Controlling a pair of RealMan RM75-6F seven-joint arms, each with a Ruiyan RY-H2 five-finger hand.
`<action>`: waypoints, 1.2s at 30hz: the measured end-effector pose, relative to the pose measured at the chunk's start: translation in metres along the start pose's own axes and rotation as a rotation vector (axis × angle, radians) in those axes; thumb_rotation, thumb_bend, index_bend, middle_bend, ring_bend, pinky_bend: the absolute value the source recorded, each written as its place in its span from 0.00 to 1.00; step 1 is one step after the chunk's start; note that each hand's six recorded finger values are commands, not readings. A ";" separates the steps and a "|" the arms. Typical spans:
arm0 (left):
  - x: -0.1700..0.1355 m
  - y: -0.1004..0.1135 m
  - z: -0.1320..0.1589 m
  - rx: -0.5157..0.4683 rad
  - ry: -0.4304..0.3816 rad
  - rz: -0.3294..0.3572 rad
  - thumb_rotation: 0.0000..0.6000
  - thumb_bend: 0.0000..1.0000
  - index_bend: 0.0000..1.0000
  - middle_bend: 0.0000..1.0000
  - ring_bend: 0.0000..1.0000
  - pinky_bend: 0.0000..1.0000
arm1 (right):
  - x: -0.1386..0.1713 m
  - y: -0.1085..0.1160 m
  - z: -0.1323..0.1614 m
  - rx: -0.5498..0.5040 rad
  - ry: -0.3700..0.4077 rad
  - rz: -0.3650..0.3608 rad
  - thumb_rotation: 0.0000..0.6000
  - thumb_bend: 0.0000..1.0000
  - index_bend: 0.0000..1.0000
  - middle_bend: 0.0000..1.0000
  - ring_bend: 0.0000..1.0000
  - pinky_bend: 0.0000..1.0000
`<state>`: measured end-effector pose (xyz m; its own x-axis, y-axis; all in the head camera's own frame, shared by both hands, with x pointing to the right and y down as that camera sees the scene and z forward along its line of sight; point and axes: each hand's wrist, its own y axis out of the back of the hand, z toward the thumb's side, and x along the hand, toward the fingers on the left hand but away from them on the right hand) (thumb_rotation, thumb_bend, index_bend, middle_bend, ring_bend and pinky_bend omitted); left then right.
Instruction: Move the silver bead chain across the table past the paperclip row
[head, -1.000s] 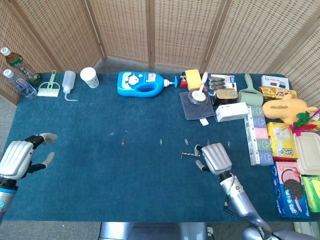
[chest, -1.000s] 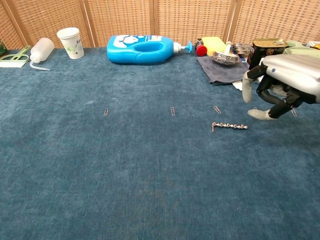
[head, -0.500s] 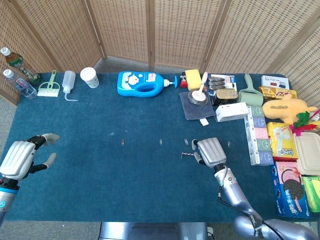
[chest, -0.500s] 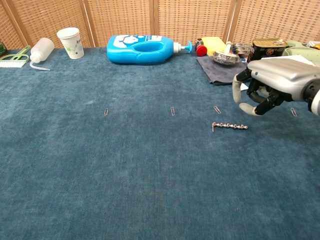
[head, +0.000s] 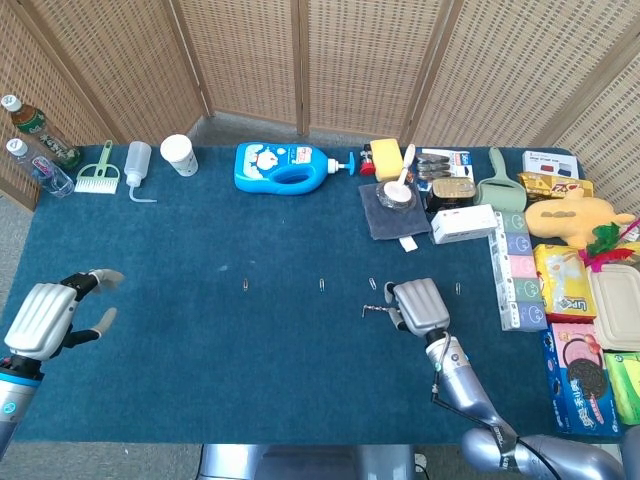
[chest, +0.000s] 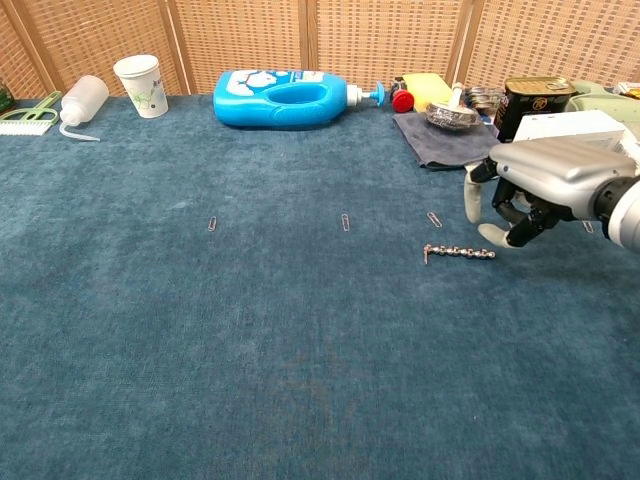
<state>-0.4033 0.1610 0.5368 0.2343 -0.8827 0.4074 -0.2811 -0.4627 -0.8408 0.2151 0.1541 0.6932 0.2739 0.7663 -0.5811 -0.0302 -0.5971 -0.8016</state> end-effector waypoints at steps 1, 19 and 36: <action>0.000 0.000 0.000 -0.001 -0.001 -0.001 1.00 0.35 0.29 0.41 0.43 0.72 | 0.000 -0.001 -0.001 0.005 -0.007 0.001 1.00 0.45 0.49 0.89 0.96 0.98; 0.000 -0.004 -0.001 -0.008 -0.006 -0.005 1.00 0.35 0.29 0.41 0.43 0.72 | -0.005 -0.023 0.003 0.081 -0.044 0.043 1.00 0.45 0.49 0.89 0.96 0.98; 0.000 -0.004 -0.002 -0.017 -0.008 -0.002 0.99 0.35 0.29 0.41 0.42 0.72 | -0.007 -0.027 0.006 0.104 -0.048 0.041 1.00 0.45 0.47 0.88 0.96 0.98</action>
<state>-0.4038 0.1633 0.5410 0.2425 -0.8813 0.4056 -0.2964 -0.4654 -0.8340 0.2078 0.1663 0.7181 0.2245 0.7536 -0.6178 -0.1405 -0.6023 -0.7858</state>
